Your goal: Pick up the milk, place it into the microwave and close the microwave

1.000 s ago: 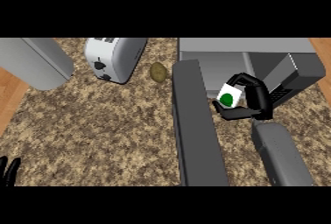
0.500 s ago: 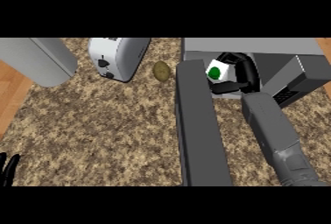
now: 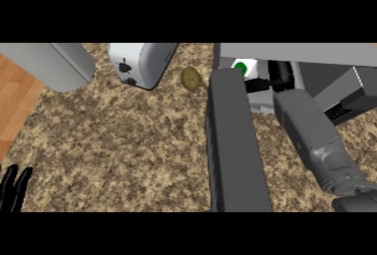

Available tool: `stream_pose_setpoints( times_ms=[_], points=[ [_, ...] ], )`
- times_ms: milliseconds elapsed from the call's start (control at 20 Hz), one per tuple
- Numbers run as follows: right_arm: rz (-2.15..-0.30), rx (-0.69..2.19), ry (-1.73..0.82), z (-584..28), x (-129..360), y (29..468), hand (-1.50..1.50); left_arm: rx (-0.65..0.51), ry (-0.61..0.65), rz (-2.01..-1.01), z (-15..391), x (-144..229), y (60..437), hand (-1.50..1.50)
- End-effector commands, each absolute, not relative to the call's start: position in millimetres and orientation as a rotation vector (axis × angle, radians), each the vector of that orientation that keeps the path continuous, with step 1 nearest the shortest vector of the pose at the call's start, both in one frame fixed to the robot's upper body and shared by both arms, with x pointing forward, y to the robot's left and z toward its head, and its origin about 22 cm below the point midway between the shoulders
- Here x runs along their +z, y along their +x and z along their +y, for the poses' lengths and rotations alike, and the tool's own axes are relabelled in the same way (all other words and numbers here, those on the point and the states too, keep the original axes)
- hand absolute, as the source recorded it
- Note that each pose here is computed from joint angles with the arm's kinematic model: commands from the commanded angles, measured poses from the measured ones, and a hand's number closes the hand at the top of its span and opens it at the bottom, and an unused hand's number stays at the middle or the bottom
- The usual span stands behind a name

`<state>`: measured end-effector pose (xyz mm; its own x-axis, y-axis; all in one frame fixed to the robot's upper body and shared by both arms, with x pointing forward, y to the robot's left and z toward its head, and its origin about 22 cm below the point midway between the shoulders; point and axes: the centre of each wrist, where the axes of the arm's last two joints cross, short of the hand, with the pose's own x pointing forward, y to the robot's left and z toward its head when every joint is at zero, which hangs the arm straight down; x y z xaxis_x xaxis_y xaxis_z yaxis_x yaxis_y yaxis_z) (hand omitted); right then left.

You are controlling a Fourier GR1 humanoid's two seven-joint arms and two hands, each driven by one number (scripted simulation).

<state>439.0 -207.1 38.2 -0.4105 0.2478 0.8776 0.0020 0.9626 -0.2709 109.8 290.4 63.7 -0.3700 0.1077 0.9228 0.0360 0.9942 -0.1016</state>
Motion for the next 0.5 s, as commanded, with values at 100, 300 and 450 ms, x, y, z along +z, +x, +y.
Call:
stream_pose_setpoints(
  times_ms=[100, 300, 450],
  points=[
    [-1.986, 0.306, -0.312, -213, 58, 450, 1.5, 0.038, -0.152, -1.947, 282, 65, 119, -1.5],
    [-1.974, 0.267, -0.399, -223, 64, 452, 1.5, 0.02, -0.15, -1.981, 286, 68, 129, -1.5],
    [-1.921, 0.165, -0.46, -220, 68, 454, 1.5, 0.0, -0.132, -1.971, 287, 71, 128, -1.5]
  ],
)
